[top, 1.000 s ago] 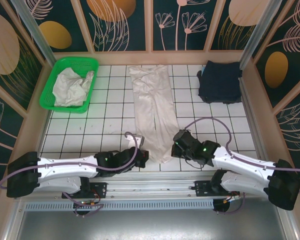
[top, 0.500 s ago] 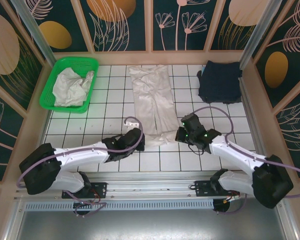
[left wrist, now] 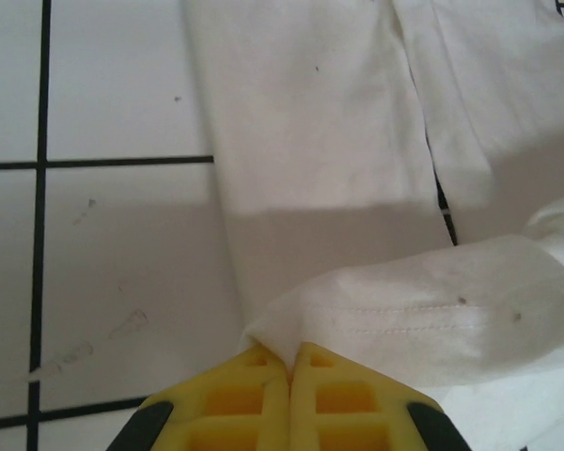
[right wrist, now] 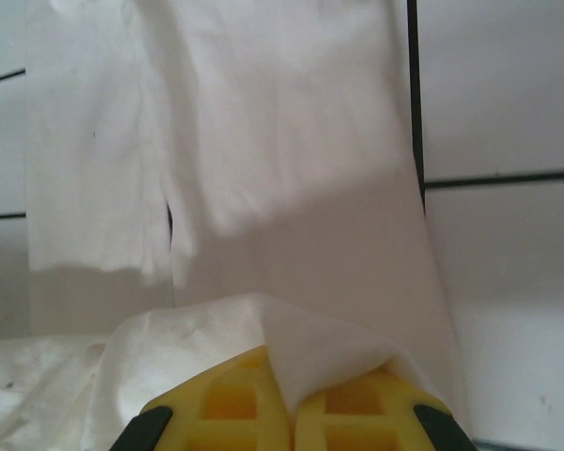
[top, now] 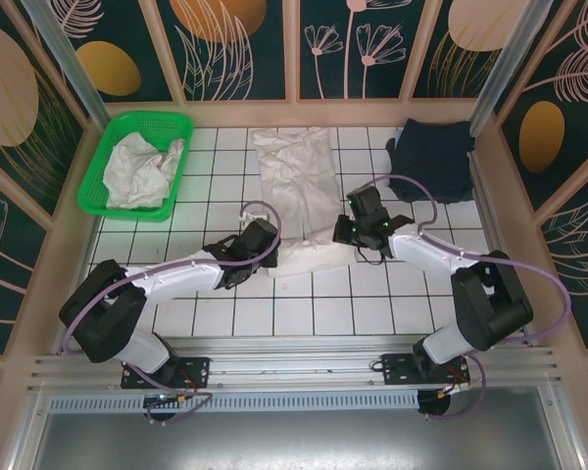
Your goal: Fold and stack the t-shirts
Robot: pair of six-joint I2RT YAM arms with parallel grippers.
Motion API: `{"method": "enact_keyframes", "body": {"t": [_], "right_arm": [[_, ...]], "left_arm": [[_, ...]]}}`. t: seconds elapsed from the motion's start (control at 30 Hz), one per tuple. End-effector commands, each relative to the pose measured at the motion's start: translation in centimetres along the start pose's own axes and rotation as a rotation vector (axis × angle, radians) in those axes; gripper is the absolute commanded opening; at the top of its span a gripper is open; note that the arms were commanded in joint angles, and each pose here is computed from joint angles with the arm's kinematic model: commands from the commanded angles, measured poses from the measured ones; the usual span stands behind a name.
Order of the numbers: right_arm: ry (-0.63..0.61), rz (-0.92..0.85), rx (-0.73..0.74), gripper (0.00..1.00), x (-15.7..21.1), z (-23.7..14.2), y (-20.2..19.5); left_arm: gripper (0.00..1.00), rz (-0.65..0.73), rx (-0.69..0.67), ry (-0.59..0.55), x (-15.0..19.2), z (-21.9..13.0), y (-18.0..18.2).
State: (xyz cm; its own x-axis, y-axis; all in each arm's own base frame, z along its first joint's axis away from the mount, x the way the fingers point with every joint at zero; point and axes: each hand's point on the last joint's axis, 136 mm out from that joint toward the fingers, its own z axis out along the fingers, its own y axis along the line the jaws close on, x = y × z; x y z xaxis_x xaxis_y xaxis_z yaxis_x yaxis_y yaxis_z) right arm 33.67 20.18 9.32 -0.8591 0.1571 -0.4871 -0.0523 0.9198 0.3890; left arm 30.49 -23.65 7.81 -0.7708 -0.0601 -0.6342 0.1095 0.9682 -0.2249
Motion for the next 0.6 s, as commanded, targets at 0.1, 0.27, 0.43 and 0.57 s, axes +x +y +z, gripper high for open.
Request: {"method": "enact_keyframes", "body": {"t": [0.1,0.27,0.43,0.57], "right_arm": [[-0.037,-0.047,-0.05,0.0,-4.1,1.3,1.9],[-0.001,-0.042,-0.058,0.0,-5.1,3.6,1.9],[0.025,-0.033,-0.028,0.0,-5.2,5.2,1.0],[0.031,-0.018,-0.012,0.0,-5.3,5.8,0.1]], "left_arm": [[0.0,0.061,0.012,-0.032,-4.4,1.5,-0.4],[0.0,0.071,0.028,-0.02,-6.3,3.4,-0.7],[0.0,0.056,0.04,0.015,-6.4,5.5,0.1],[0.0,0.055,0.048,0.042,-6.7,6.9,0.3]]}}
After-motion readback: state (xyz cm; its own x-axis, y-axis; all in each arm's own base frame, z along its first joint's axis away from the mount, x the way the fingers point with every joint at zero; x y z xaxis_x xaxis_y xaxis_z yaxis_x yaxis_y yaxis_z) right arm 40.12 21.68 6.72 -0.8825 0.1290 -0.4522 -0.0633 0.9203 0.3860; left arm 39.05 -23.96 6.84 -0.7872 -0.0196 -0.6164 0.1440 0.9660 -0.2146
